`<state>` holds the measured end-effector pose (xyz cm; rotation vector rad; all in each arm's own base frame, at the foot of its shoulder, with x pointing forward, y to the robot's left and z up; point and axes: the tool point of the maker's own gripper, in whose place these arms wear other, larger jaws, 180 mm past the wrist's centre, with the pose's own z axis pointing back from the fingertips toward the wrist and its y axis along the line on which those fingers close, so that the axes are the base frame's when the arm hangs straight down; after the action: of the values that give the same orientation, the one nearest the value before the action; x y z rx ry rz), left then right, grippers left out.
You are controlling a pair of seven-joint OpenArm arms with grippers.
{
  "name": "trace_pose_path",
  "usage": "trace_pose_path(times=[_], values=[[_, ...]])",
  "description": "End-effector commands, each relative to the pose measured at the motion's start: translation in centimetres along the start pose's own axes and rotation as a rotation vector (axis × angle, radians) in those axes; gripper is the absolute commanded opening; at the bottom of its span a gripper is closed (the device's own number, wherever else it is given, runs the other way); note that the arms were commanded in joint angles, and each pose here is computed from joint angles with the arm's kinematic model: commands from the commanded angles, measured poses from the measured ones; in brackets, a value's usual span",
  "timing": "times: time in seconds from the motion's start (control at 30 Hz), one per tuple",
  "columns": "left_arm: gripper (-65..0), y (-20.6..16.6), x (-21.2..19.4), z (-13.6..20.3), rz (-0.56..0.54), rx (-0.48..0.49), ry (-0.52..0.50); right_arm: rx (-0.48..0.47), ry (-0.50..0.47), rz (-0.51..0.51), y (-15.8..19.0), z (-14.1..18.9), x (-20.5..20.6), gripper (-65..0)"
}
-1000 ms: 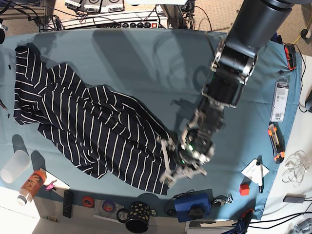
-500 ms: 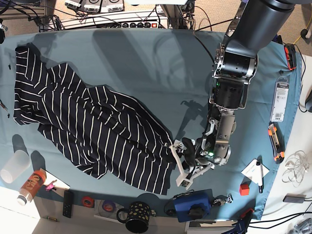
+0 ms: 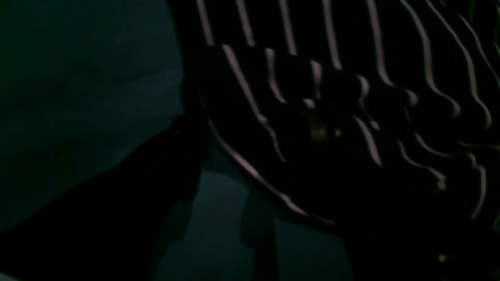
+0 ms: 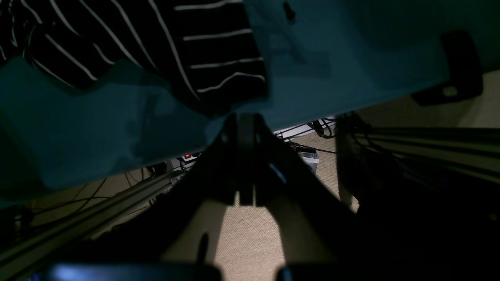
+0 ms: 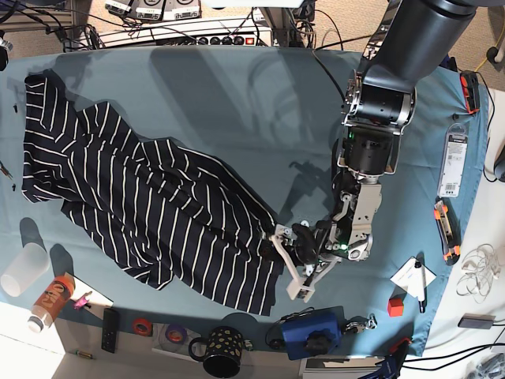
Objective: Layout the t-shirt on the table in an organized manner, then fold the t-shirt properly
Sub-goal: 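Grasp the shirt hem with the left gripper and drag it along the table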
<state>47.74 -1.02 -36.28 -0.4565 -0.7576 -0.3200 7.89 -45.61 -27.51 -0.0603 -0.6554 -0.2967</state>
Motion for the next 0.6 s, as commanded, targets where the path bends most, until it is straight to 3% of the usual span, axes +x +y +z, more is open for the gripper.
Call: trace_pose_path(times=[0.0, 0.17, 0.33, 0.43, 0.57], values=[[-36.9, -0.2, 3.0, 0.5, -0.009, -0.001, -0.069, -0.008, -0.036, 0.032, -0.2, 0.6, 1.6, -65.0], [-51.4, -0.3, 3.0, 0.4, -0.005, -0.001, -0.069, -0.008, -0.037, 0.032, -0.2, 0.6, 1.6, -65.0], [-65.0, -2.7, 3.3, 0.0, -0.031, -0.064, -0.076, 0.005, -0.048, 0.03, 0.0, 0.7, 1.8, -65.0], [-61.8, -3.3, 3.4, -0.1, -0.034, -0.078, -0.078, 0.021, -0.061, 0.027, 0.3, 0.7, 2.0, -65.0], [-37.9, -2.9, 3.4, -0.2, -0.061, -0.058, -0.074, 0.02, -0.06, 0.027, 0.3, 0.7, 2.0, -65.0]])
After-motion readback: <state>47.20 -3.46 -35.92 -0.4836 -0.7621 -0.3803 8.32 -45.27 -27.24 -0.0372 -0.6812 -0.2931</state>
